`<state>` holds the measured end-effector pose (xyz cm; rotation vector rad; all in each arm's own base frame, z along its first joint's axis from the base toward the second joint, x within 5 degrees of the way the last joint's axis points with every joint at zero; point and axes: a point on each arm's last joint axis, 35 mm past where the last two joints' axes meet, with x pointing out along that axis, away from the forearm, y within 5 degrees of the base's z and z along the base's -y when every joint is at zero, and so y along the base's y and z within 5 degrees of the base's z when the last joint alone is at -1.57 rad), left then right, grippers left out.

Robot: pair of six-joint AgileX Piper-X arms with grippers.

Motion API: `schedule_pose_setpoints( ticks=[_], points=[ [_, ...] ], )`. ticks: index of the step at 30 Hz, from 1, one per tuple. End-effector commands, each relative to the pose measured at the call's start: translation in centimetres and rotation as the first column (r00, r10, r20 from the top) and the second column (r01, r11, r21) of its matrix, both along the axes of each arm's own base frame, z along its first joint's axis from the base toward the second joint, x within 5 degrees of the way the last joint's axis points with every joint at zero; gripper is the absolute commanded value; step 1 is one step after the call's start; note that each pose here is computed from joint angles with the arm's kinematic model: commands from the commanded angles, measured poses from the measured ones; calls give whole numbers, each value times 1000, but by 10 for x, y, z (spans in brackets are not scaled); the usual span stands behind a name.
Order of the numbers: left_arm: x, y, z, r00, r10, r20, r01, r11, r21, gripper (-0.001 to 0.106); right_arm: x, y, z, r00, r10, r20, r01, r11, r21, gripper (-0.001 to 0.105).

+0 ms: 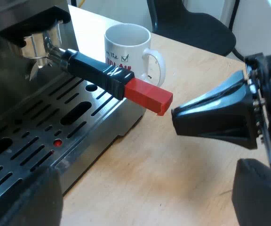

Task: Grind coffee beans and then tamp

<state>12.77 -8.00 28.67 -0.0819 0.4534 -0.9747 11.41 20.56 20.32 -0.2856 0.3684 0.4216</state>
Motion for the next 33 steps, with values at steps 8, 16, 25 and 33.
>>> schedule_pose_setpoints(
  ticks=[8,16,25,33],
  points=[
    [0,-1,2,1000,-12,3,12,1000,-16,79,4,2,-1,997,-64,44,64,998,5,0],
    [0,-1,2,1000,-12,3,12,1000,-16,79,6,4,-3,992,-103,71,103,995,10,0],
    [0,-1,2,1000,-12,3,12,1000,-16,79,9,7,-4,978,-172,116,170,985,34,0],
    [0,-1,2,1000,-12,3,12,1000,-16,79,11,6,-4,966,-219,140,217,976,31,0]
  ],
)
